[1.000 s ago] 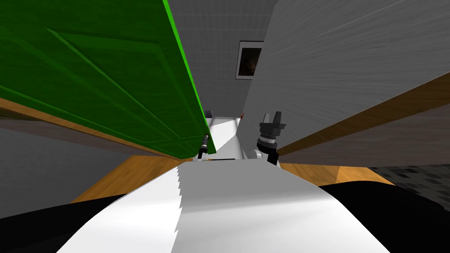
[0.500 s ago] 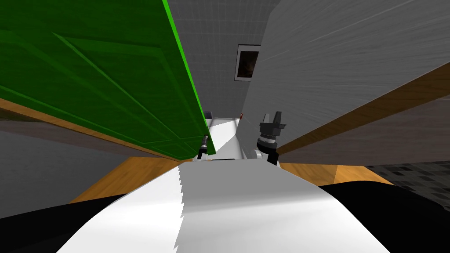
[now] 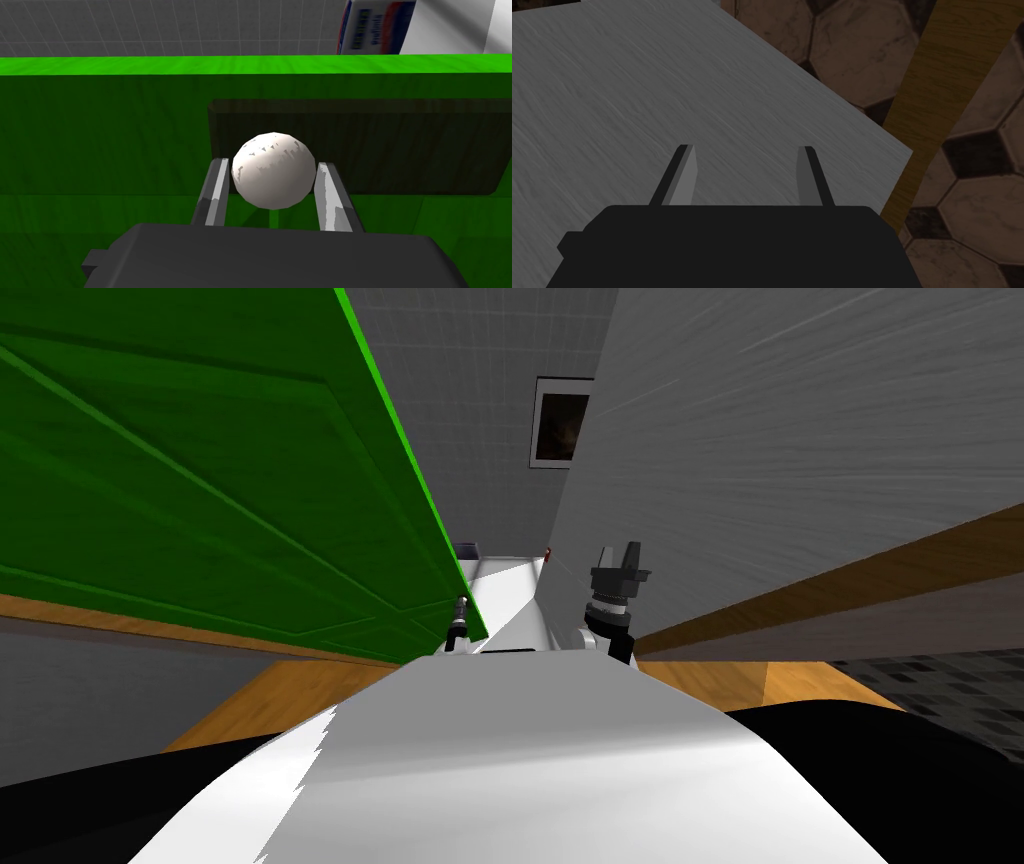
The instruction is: Push the door open
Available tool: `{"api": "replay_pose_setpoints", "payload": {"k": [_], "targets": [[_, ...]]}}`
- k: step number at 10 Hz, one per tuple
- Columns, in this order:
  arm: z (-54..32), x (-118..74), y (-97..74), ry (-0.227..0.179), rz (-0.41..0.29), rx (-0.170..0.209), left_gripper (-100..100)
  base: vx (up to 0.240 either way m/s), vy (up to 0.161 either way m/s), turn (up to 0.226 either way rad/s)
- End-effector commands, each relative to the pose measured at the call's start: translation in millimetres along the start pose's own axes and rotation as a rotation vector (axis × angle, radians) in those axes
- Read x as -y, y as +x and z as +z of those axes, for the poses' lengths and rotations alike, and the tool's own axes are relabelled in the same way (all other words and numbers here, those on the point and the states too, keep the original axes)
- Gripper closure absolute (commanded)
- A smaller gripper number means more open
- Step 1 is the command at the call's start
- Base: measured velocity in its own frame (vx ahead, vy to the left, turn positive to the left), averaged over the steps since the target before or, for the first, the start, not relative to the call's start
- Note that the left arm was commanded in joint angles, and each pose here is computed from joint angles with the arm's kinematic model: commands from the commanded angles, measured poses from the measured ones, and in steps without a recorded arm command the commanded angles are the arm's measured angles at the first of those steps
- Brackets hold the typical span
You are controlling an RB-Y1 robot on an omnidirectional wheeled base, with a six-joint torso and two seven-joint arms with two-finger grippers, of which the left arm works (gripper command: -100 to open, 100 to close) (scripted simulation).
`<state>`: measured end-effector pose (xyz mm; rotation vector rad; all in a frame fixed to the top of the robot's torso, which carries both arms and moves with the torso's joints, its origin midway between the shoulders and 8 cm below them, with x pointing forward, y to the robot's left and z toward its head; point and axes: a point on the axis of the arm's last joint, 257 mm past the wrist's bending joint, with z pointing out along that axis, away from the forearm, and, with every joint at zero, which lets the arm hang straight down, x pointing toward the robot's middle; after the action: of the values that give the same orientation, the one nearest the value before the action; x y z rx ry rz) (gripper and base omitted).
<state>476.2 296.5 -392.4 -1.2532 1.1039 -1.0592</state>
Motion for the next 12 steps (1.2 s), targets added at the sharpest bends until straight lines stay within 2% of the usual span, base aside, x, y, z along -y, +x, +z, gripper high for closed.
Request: {"api": "replay_pose_setpoints", "payload": {"k": [1,2,3,4,5,6,7,12], "targets": [[3.3,6.8,-30.8,0.021,0.016,0.057,100,0.195,-0.004,-0.06],[3.3,6.8,-30.8,0.021,0.016,0.057,100,0.129,-0.018,-0.022],[2.1,8.2,-48.6,0.024,0.021,0.099,100,0.137,-0.008,-0.051],[1.6,8.7,-54.6,0.025,0.022,0.113,100,0.151,-0.009,-0.037],[6.9,20.4,-54.4,0.053,0.02,0.113,100,0.1,0.016,0.045],[1.6,8.7,-54.6,0.025,0.022,0.113,100,0.036,0.034,0.04],[1.9,7.1,-53.9,0.017,0.01,0.121,-100,-0.084,-0.095,0.091],[-1.8,-0.7,-48.0,-0.007,-0.038,0.151,-100,-0.172,-0.191,0.073]]}}
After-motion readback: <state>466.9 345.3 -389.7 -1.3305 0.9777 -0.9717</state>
